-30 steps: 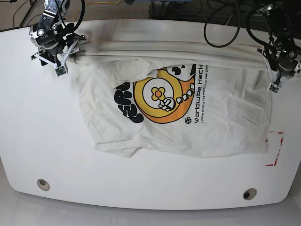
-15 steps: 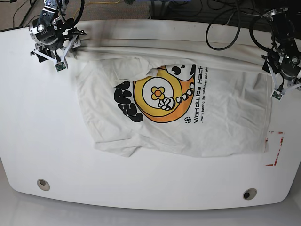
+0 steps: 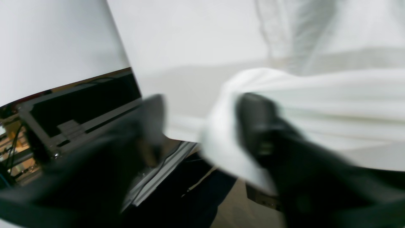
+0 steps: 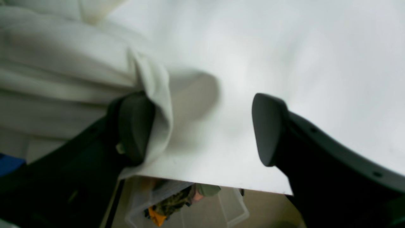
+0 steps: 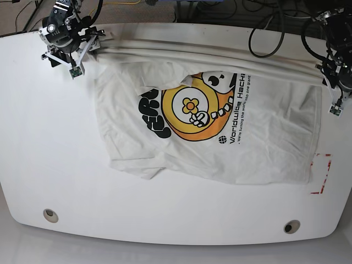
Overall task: Layout the t-shirt on the table in an organized manner, then fold the t-shirt properly
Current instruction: 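Open both grippers to release the t-shirt edge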
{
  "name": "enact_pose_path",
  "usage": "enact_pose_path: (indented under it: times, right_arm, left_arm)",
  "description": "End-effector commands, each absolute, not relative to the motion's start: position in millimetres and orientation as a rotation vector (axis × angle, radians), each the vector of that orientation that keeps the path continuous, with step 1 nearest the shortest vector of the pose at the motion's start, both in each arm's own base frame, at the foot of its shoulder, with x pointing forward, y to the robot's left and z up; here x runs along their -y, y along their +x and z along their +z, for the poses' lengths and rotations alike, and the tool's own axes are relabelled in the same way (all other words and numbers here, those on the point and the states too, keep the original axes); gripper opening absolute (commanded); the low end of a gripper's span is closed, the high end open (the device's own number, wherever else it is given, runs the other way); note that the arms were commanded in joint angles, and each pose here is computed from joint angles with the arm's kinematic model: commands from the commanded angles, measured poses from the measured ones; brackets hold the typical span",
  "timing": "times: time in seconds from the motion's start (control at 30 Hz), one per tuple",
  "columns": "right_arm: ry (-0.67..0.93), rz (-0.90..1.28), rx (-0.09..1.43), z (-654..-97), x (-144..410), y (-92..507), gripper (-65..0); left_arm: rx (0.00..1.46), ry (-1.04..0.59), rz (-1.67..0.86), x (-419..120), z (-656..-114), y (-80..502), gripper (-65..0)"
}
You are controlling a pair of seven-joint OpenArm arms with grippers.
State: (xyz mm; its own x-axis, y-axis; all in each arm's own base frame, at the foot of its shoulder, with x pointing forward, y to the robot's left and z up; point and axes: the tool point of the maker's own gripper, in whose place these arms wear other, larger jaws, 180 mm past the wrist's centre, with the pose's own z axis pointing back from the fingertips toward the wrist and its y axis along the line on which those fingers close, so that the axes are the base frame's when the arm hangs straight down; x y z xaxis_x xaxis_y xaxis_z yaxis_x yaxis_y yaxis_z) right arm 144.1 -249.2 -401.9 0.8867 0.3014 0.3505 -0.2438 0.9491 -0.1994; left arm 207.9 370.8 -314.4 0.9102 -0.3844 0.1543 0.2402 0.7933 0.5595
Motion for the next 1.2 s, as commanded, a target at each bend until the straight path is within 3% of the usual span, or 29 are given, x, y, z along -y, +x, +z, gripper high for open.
enact_pose_path:
  times: [0.0, 0.1, 0.23, 0.37, 0.63, 1.17]
  right_arm:
    - [-0.167, 0.271, 0.407, -396, 251, 148, -20.6]
    - [-0.122, 0.264, 0.447, -394, 241, 156, -20.6]
    - [-0.026, 0.298, 0.490, -395, 213, 166, -20.6]
    - [0.027, 0.327, 0.509, -395, 195, 170, -20.6]
    - [0.061, 0.360, 0.503, -398, 180, 168, -20.6]
    - [0.034, 0.367, 0.550, -388, 186, 188, -20.6]
  left_arm:
    - [0.256, 0.599, -0.330, -375, -309, 206, -44.2]
    - [0.251, 0.576, -0.366, -363, -317, 210, -40.6]
    - [0.220, 0.550, -0.407, -351, -329, 201, -29.3]
    - [0.216, 0.493, -0.400, -336, -343, 194, -23.5]
    - [0.235, 0.424, -0.405, -325, -350, 189, -24.2]
    - [0.454, 0.230, -0.248, -340, -318, 197, -24.2]
